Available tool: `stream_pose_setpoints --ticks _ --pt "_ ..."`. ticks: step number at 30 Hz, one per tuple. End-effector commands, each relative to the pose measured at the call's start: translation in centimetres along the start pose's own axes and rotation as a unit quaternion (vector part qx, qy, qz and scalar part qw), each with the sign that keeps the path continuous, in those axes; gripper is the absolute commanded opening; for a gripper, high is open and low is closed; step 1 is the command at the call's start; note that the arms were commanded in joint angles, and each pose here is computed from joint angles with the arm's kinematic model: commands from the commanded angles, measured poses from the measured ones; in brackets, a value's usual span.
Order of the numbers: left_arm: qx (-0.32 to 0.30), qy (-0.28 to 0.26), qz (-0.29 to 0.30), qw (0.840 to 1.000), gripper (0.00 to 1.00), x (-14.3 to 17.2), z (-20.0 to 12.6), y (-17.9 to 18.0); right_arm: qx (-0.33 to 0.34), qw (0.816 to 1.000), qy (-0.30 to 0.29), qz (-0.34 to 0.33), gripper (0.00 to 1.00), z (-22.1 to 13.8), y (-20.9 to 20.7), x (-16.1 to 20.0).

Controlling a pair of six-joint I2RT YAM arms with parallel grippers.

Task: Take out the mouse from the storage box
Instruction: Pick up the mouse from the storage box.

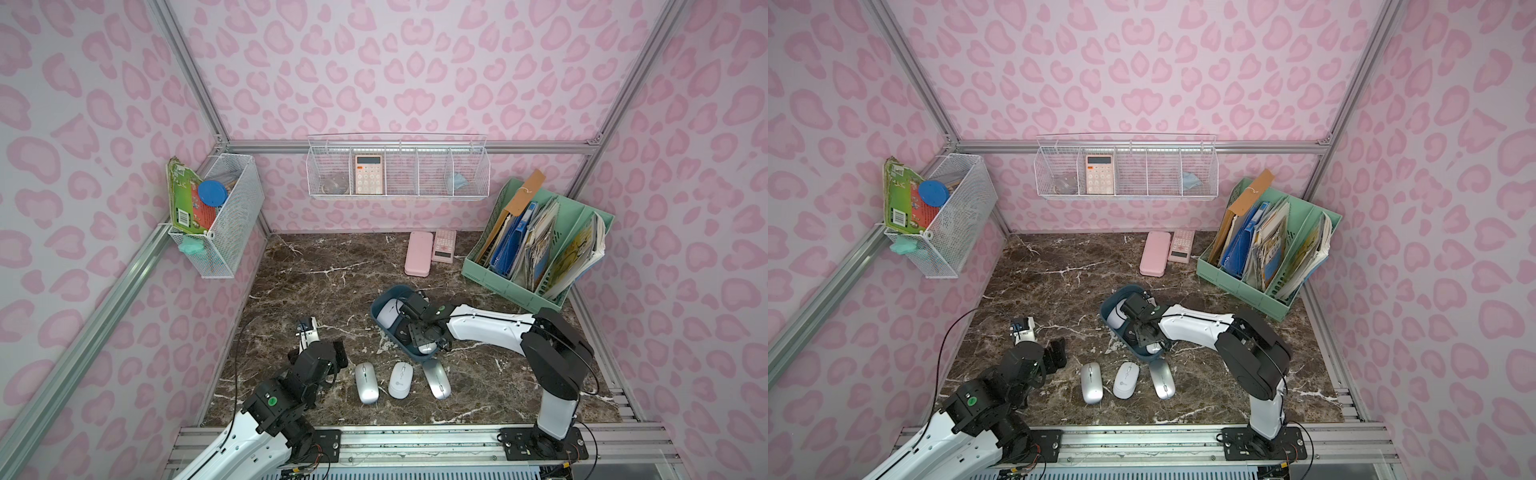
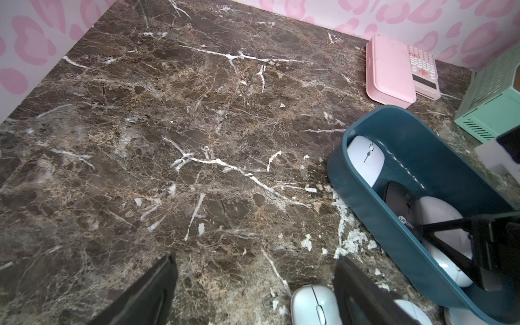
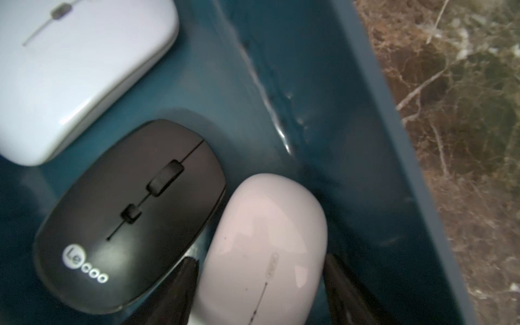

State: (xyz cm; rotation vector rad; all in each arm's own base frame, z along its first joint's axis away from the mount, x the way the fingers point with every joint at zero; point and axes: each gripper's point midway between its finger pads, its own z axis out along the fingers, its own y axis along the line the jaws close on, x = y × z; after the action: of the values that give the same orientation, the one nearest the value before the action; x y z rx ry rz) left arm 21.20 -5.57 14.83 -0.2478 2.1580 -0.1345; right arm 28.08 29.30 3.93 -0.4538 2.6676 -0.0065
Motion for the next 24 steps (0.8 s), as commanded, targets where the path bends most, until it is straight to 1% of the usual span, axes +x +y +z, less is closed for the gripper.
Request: stream_pose_setpoints --ticks 1,5,8,11,14,20,24 --pt "-0.004 -0.005 -0.001 1.0 0.91 0.0 -0.1 0.3 0.002 1.0 0.014 -0.003 0.73 0.3 0.0 0.4" --pt "-0.005 -0.007 -0.003 1.0 0.91 -0.1 -0.1 0.4 -0.007 1.0 0.015 -0.011 0.71 0.6 0.8 0.2" --pt "-0.008 -0.008 -0.003 1.0 0.91 -0.1 -0.2 0.5 -0.008 1.0 0.01 -0.018 0.66 0.7 1.4 -0.4" --pt "-0.007 -0.008 -0.004 1.0 0.91 -0.1 -0.2 0.5 -0.003 1.0 0.004 -0.018 0.65 0.6 1.4 -0.9" --pt "-0.008 -0.008 -0.004 1.0 0.91 -0.1 -0.2 0.5 0.003 1.0 0.001 -0.016 0.66 0.5 1.1 -0.9" --pt "-0.006 -0.007 -0.003 1.0 0.91 -0.1 -0.1 0.4 0.002 1.0 0.005 -0.012 0.73 0.7 0.5 -0.2" --pt "-0.007 -0.006 -0.003 1.0 0.92 -0.1 -0.1 0.4 -0.009 1.0 0.009 -0.013 0.73 1.2 1.0 -0.1"
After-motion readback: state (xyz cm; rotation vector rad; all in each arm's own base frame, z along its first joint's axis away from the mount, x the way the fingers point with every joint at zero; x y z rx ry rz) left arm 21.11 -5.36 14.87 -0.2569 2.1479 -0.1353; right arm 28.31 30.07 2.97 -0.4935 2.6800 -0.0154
